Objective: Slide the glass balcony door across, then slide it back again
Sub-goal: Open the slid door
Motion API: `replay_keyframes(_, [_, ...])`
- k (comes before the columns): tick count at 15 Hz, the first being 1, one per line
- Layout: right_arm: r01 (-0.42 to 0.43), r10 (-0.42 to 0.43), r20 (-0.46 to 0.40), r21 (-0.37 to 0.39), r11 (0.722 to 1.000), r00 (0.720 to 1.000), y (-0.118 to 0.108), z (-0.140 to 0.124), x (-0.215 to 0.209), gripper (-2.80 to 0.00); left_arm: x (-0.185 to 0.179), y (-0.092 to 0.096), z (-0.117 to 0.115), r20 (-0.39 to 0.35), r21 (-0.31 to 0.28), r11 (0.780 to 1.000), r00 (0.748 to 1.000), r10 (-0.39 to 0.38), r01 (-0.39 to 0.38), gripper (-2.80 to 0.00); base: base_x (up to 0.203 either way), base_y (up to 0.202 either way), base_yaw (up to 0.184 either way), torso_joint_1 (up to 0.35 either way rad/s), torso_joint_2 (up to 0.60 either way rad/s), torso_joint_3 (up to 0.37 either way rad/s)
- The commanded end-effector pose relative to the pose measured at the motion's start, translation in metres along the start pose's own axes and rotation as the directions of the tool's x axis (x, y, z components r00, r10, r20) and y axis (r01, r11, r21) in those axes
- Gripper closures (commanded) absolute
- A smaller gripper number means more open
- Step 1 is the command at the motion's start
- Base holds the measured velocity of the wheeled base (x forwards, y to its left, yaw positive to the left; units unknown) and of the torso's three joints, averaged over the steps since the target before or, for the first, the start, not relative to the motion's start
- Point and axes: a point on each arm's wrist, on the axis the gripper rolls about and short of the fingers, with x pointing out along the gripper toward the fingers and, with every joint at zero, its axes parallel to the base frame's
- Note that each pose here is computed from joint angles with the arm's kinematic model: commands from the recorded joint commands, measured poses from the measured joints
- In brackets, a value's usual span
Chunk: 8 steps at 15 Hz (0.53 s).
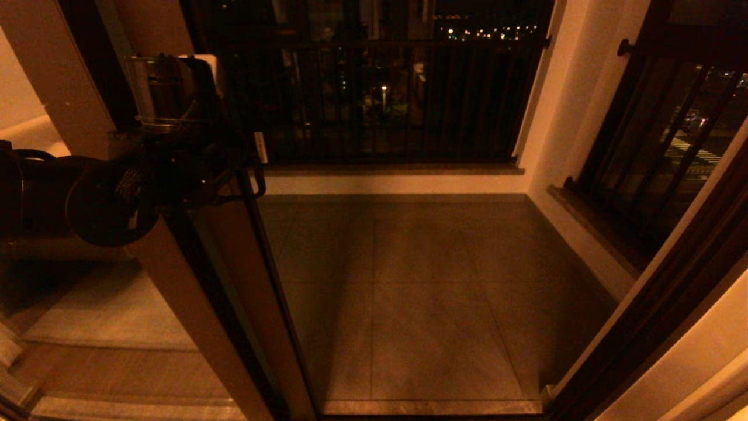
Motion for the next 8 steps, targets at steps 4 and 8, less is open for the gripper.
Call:
replay_keyframes(4, [-0.001,0.001,-0.001,-0.001,1.000,1.000,0.0000,0.0000,0.0001,0.00,0.0023,0.0032,-0.0015,-0.003,0.001,1.000,1.000,0.015,-0.015,0.00,0.000,0.000,0.000,0.000,0.00,0.000])
replay_keyframes(8, [-0.001,0.001,-0.001,-0.001,1.000,1.000,0.0000,0.0000,0.0001,0.00,0.0047,0.0078,-0.0021,-0.005,0.002,1.000,1.000,0.030,-0.030,0.00,0.000,0.000,0.000,0.000,0.00,0.000])
